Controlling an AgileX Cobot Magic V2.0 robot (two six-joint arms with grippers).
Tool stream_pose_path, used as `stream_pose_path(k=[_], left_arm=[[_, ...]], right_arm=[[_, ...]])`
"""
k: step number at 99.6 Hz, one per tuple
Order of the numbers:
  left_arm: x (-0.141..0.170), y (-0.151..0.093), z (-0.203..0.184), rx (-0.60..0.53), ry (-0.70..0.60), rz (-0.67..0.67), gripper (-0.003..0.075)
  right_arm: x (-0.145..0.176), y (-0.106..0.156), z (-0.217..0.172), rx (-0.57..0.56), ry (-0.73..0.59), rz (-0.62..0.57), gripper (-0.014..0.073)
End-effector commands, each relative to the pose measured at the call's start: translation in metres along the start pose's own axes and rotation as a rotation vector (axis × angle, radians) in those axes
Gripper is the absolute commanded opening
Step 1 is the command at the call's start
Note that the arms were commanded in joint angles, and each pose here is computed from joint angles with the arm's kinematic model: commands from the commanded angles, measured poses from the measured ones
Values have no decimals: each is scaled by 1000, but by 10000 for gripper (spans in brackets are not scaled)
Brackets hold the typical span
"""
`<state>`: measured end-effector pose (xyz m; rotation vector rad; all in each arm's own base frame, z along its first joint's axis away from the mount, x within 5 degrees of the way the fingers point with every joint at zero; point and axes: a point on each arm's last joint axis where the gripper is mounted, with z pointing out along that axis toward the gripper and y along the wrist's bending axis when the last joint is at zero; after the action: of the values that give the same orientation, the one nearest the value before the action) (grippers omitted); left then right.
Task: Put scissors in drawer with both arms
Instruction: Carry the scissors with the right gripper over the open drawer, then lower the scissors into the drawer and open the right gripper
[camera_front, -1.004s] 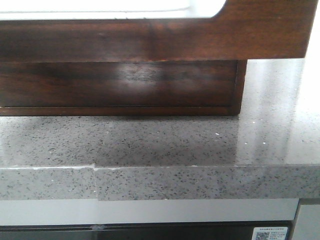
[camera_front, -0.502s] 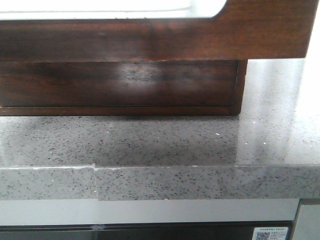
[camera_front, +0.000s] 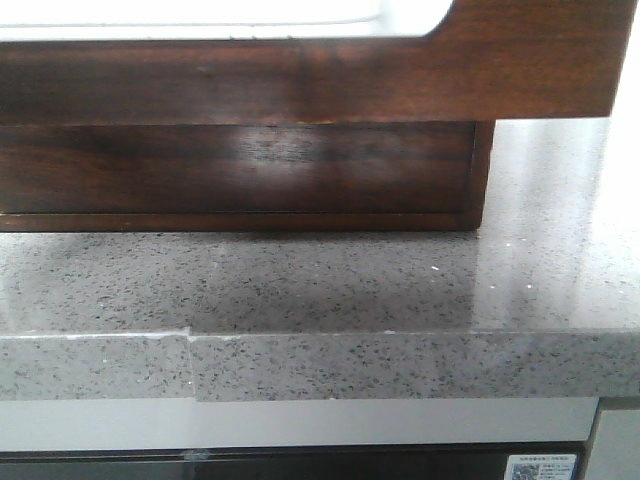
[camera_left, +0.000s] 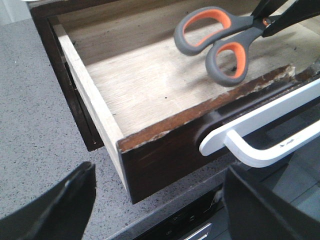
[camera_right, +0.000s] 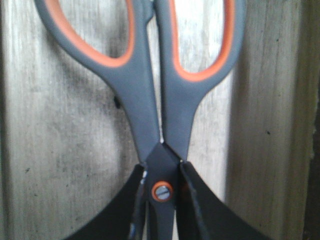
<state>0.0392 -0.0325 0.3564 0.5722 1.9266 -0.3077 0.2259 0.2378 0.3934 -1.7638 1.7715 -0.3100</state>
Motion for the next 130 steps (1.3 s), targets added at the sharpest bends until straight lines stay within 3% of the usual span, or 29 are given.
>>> stream_pose_path(k=[1,9,30,48,59,72,95,112,130], left_arm=[[-15,1,-5,-3,-98,-15,491],[-15,1,-5,-3,-98,-15,491],[-15,1,-5,-3,-98,-15,491],[-15,1,-5,-3,-98,-15,491],[-15,1,-5,-3,-98,-15,491],[-15,1,-5,-3,-98,-15,491],[-15,1,-5,-3,-98,-15,491],[-12,1,-2,-1,-86,-18,491],[-11,1,-1,-1,-83,-19,491]], right_arm=[[1,-12,-22,98,-53,2,175],[1,-13,-23,101,-56,15,240],[2,-24,-52,144,-105,149,243],[26,-28,-94,174,-193,389,243],[52,-26,-118,157,-309,558,243],[94,-21,-136,220,-402,743,243],[160,22,-133,395,-439,983,243],[187,70,-113,416,-443,1158,243],[200,111,-103,423,-453,1175,243]])
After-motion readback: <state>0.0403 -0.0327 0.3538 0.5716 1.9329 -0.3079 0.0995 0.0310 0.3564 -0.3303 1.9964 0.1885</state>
